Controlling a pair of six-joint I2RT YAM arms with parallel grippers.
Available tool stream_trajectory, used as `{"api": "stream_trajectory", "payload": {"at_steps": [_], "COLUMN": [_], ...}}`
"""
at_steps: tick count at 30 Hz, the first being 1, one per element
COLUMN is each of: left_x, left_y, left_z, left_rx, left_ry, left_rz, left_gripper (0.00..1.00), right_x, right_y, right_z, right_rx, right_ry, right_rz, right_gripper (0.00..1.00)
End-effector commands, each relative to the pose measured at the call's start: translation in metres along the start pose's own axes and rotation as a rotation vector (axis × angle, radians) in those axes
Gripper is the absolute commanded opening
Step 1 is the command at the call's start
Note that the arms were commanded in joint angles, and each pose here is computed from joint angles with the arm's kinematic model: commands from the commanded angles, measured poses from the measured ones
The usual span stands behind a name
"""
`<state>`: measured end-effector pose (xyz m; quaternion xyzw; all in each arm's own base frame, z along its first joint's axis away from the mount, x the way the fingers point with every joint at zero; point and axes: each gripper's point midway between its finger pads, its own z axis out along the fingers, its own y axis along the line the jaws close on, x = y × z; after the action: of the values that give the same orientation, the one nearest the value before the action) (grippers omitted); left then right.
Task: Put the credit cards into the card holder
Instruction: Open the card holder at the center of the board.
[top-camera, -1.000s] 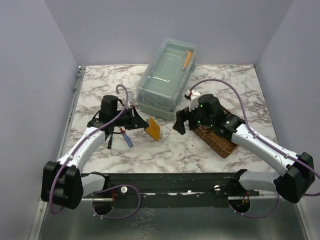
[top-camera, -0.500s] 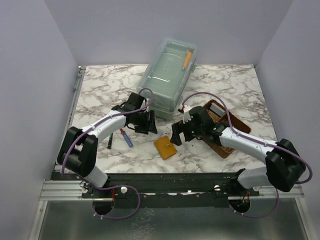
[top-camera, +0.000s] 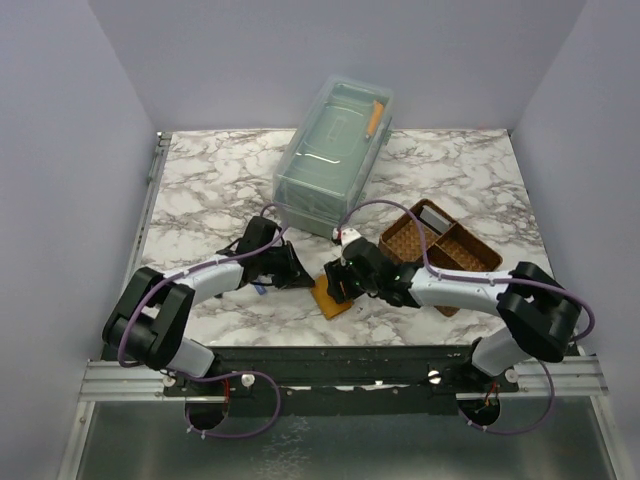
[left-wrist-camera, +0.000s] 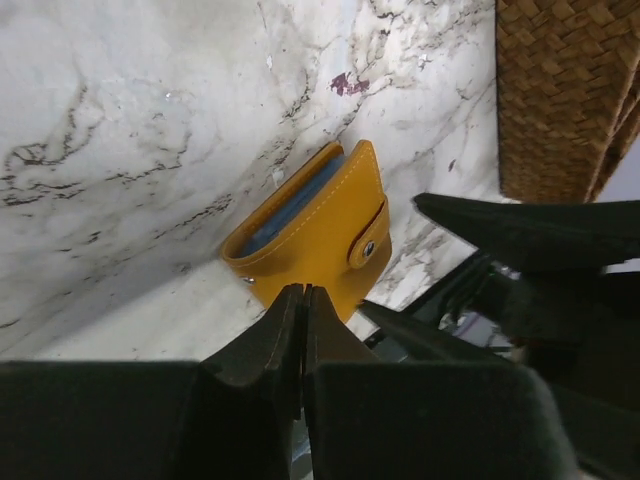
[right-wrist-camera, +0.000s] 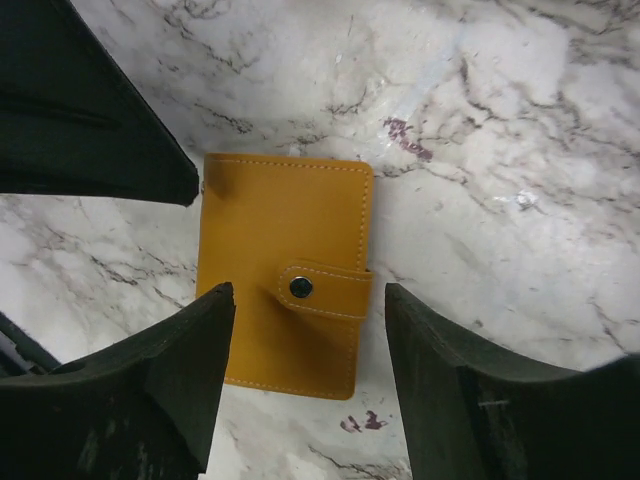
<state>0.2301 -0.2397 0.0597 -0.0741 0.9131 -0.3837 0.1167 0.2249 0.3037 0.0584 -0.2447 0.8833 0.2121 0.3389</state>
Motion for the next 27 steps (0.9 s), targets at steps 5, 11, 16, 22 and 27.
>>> {"api": "stream_trajectory", "payload": {"at_steps": [5, 11, 16, 22, 27], "left_x": [-0.003, 0.002, 0.010, 0.011, 0.011], "left_y": [-0.020, 0.003, 0.032, 0.054, 0.057], "left_z": [0.015, 0.026, 0.032, 0.029, 0.028], "left_rx": [0.149, 0.039, -0.107, -0.233, -0.246], "left_ry": [0.004, 0.050, 0.080, 0.080, 0.077], "left_rz": [-0.082, -0.148, -0.197, -0.169, -0.158], "left_gripper": [0.00, 0.00, 0.00, 0.00, 0.00], "right_x": [0.013, 0.028, 0.023, 0.012, 0.007], "right_y": [-0.006, -0.014, -0.018, -0.003, -0.007], "right_z": [0.028, 0.031, 0.016, 0.010, -0.002], "right_rx": [0.213, 0.272, 0.292, 0.093, 0.028], "right_ry": [0.006, 0.038, -0.025, -0.056, -0.058], "right_rz": [-0.095, -0.048, 0.052, 0.290, 0.390], "right_gripper": [0.58, 0.35, 0.27, 0.19, 0.14]}}
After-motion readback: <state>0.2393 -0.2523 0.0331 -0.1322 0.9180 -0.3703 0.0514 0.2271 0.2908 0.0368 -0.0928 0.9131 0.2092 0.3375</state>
